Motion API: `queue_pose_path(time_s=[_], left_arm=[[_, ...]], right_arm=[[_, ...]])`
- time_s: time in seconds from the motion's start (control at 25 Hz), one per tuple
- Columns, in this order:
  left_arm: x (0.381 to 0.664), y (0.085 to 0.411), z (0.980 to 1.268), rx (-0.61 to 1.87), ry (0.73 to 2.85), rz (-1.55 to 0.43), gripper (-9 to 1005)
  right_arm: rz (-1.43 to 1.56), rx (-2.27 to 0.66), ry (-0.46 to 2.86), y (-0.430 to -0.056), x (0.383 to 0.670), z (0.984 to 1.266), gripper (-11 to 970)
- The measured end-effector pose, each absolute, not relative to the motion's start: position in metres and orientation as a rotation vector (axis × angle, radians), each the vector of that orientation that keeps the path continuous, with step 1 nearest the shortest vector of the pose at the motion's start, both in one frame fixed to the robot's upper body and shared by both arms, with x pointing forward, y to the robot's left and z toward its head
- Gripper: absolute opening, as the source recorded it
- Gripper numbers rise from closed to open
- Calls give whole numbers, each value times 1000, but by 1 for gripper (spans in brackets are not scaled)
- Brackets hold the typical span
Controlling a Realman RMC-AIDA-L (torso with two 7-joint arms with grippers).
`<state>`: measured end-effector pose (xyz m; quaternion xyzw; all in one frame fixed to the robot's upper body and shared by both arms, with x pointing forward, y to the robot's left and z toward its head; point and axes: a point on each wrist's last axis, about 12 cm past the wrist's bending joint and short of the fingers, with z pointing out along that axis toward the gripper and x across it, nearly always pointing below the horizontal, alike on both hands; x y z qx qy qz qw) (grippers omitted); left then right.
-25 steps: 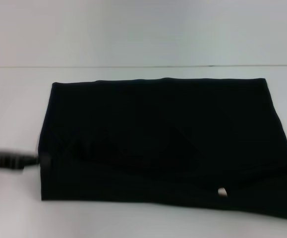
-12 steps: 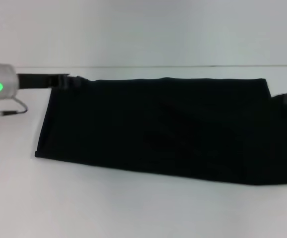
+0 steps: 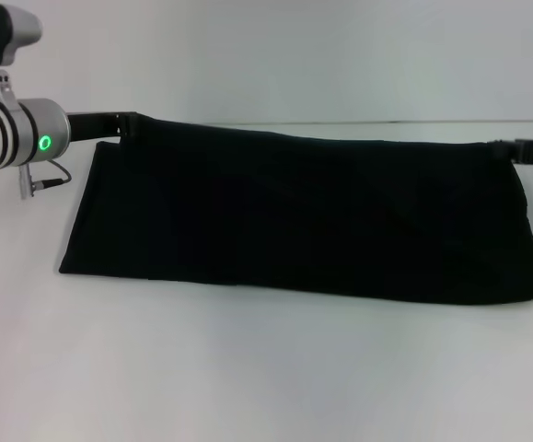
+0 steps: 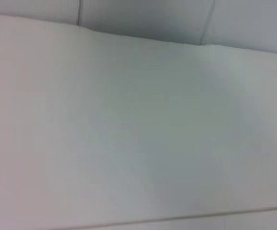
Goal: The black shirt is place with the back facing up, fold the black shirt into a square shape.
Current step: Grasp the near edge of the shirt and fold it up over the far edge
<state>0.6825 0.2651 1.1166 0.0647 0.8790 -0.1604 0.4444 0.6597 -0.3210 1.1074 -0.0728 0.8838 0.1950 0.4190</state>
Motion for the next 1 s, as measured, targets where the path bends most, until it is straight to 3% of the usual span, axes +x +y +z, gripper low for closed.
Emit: queue_pose_path(time_s=[0.48, 1.0], left_arm=[[693, 271, 1124, 112, 2133, -283, 71], [695, 259, 1121, 127, 2109, -198, 100]], right_arm=[[366, -196, 2153, -308, 689, 1131, 46], [264, -219, 2150, -294, 691, 1117, 46]])
